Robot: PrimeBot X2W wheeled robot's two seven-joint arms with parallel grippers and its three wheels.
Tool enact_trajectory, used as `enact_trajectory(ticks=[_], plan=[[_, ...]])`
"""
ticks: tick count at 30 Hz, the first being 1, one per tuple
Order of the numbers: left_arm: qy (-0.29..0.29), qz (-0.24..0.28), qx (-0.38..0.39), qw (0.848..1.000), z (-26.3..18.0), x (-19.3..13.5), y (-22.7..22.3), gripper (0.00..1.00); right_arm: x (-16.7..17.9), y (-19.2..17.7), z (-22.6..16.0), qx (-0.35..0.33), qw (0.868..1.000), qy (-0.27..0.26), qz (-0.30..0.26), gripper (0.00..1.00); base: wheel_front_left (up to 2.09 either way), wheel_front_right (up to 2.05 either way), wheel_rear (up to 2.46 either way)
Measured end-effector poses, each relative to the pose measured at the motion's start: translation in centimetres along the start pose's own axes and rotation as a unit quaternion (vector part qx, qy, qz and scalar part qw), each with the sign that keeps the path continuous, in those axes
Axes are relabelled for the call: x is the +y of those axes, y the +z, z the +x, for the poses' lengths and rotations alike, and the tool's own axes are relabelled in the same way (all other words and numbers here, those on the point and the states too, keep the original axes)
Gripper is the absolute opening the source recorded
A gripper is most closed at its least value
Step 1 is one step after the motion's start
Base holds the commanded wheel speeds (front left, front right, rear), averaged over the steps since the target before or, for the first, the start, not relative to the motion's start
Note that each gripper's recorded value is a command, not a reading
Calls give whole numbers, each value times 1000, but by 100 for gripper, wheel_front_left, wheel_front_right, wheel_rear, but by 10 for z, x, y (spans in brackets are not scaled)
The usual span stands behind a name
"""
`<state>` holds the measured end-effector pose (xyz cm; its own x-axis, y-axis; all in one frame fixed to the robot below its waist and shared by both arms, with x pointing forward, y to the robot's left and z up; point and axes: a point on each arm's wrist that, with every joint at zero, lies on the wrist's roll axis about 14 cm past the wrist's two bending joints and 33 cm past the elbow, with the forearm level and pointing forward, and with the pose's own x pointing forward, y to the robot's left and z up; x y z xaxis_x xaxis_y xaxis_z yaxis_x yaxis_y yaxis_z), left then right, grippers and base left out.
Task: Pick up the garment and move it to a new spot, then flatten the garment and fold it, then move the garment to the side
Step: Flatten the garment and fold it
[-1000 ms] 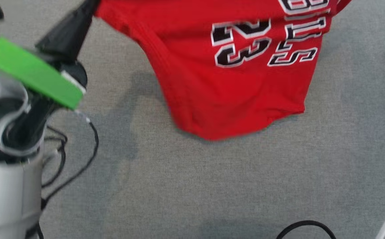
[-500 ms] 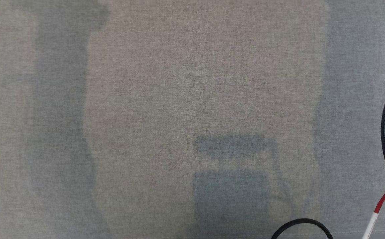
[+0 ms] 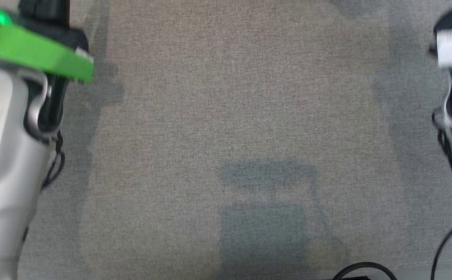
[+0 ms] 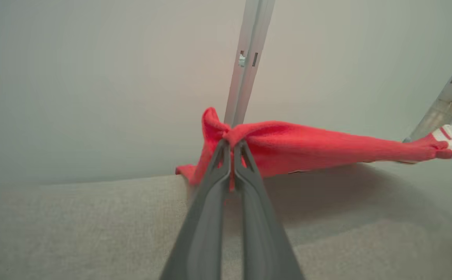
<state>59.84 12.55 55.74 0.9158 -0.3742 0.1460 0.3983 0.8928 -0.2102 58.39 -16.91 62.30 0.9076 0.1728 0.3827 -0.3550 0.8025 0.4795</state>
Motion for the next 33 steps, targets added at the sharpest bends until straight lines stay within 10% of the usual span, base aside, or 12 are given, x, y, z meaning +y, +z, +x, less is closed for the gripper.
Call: enact_trajectory(ticks=[14, 33], plan=[[98, -93, 90, 987, -197, -45, -62, 0, -41, -19, -222, 142, 971, -184, 48, 0, 0, 0, 0], [180, -153, 114, 965, -291, -90, -77, 0, -33, -9, -298, 175, 956, -230, 56, 0, 0, 0, 0]])
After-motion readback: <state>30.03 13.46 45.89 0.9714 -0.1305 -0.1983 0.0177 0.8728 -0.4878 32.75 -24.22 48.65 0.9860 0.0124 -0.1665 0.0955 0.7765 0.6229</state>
